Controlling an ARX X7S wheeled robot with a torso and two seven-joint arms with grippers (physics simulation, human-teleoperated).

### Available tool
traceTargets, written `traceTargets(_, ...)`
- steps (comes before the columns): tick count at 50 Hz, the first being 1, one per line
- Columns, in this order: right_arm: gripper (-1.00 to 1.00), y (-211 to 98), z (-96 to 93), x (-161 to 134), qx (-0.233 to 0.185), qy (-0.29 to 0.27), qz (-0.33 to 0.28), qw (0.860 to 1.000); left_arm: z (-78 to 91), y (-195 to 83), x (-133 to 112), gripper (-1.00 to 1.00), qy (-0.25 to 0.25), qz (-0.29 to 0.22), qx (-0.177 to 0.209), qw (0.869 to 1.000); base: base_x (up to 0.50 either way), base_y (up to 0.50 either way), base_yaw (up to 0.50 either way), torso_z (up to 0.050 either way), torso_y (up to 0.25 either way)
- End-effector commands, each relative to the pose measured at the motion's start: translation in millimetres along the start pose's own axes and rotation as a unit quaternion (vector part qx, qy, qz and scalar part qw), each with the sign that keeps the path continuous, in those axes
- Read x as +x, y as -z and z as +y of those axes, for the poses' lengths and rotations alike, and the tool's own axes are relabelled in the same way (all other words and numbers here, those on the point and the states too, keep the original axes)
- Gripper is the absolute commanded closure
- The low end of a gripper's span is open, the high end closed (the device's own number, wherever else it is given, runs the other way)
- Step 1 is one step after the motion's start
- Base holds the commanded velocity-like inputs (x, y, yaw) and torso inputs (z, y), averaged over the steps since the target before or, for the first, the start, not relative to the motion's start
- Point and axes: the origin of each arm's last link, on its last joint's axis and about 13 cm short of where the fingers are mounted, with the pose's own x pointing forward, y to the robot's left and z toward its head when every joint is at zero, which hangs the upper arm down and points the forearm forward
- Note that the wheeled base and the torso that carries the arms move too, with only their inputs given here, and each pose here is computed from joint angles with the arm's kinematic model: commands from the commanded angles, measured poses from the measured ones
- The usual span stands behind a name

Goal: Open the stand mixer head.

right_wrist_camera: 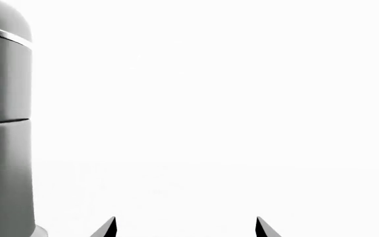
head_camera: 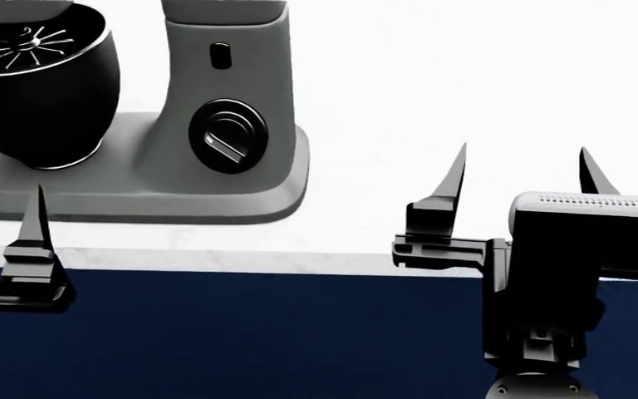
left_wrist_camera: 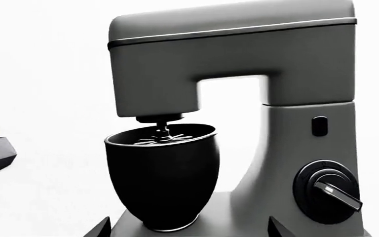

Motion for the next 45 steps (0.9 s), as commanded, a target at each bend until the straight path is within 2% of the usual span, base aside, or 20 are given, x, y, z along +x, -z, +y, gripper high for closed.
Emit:
traceTargets(1,-1.00,-2.8,0.2,1.7,-0.004,0.005,-0.005,1.000,1.5,-2.7,-1.5,-1.00,-0.004,-0.004,-0.001,1.000,0.00,0.50,0.00,0.000,0.000)
traceTargets(35,-1.00,-1.9,0.6,0.8,-0.011,0.007,-0.007,1.000,1.3,-3.3,-1.1,-1.00,-0.009,-0.007,-0.004,1.000,0.00,0.50,0.00,0.000,0.000)
traceTargets(36,-1.00,-3.7,0.2,1.2,-0.001,0.003,-0.006,1.000,0.7,-3.0,-0.5,-1.00,-0.007,-0.008,-0.005,1.000,0.50,0.00,0.00,0.000,0.000)
traceTargets(40,-1.00,-2.4,0.5,2.5,-0.005,0.007,-0.003,1.000,0.4,-2.7,0.6,-1.00,-0.007,-0.008,-0.005,1.000,0.50,0.00,0.00,0.000,0.000)
traceTargets(45,-1.00,-3.4,-0.5,3.0,0.000,0.013,-0.002,1.000,0.1,-2.7,0.3,-1.00,-0.007,-0.009,-0.005,1.000,0.02,0.00,0.00,0.000,0.000)
